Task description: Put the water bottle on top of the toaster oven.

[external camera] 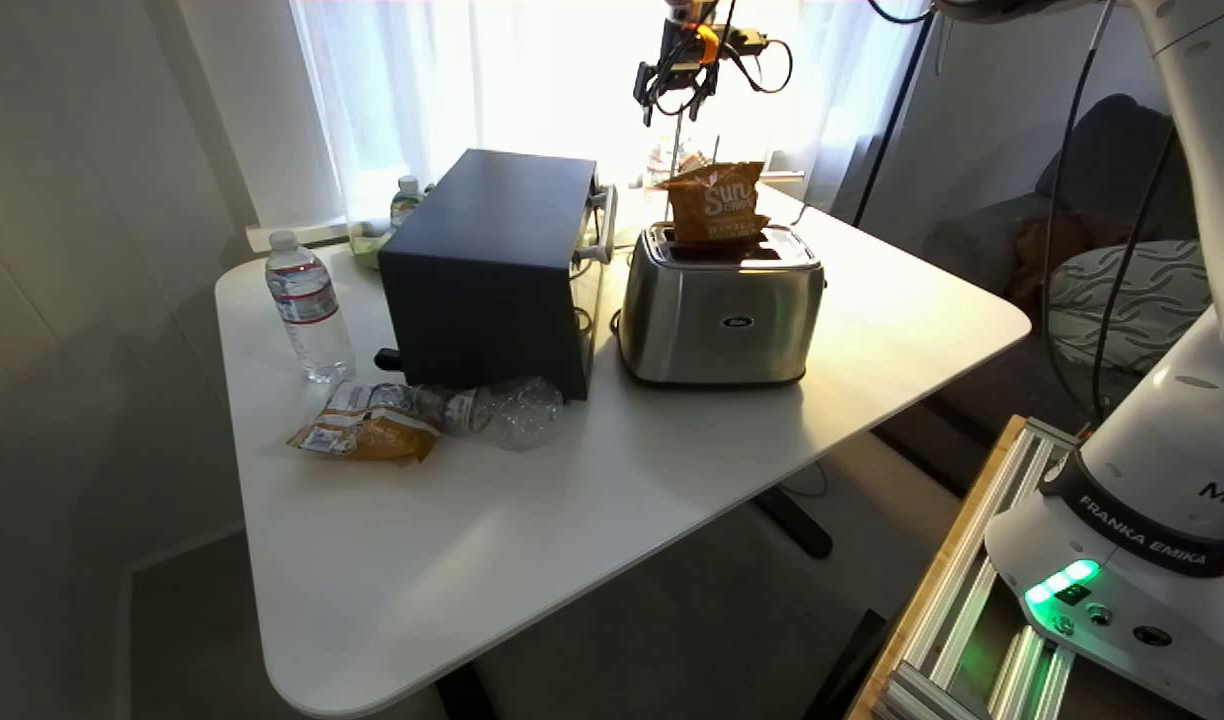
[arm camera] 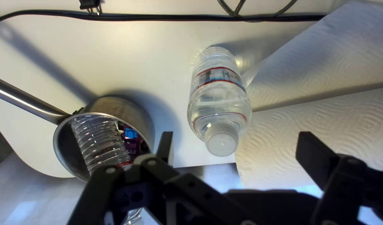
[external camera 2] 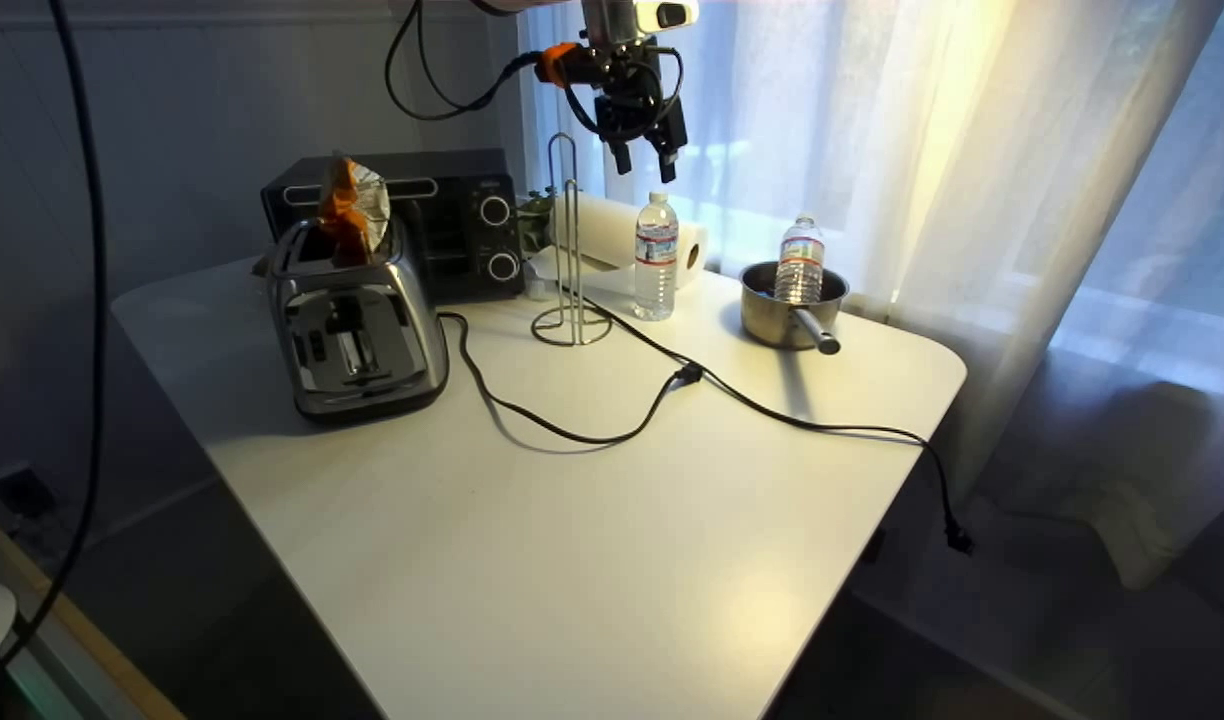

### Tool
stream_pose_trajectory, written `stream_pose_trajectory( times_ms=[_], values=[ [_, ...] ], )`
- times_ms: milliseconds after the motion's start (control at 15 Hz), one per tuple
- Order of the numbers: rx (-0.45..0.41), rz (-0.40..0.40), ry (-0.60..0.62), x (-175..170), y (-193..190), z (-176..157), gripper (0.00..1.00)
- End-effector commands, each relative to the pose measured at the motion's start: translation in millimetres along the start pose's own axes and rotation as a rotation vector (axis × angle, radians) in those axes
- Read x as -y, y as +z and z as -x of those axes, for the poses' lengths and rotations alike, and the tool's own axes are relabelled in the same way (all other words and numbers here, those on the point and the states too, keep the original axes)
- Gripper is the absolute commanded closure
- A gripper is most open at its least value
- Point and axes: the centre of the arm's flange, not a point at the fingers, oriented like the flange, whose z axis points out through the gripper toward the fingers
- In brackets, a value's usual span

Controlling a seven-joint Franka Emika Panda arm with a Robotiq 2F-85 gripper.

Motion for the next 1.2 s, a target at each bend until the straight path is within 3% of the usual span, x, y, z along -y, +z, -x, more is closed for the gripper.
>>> stream_pose_trajectory(
  times_ms=[0,200,267,333,400,467,733,1133],
  values=[
    [0.023,0.011,-0.007,4.6,6.8,-23.4,0.00],
    [0.052,0.014,0.007,1.4,12.0,-26.5,0.00],
    [0.063,0.013,0.009,0.0,12.6,-27.3,0.05],
    [0.072,0.013,0.012,-1.8,12.6,-28.4,0.20],
    [0.081,0.012,0.013,-3.2,13.6,-29.0,0.25],
    [0.082,0.009,0.010,-4.3,13.6,-30.4,0.23],
    [0.061,-0.038,-0.009,-1.4,14.9,-37.1,0.50],
    [0.035,-0.032,-0.006,3.6,21.2,-44.3,0.32]
  ],
)
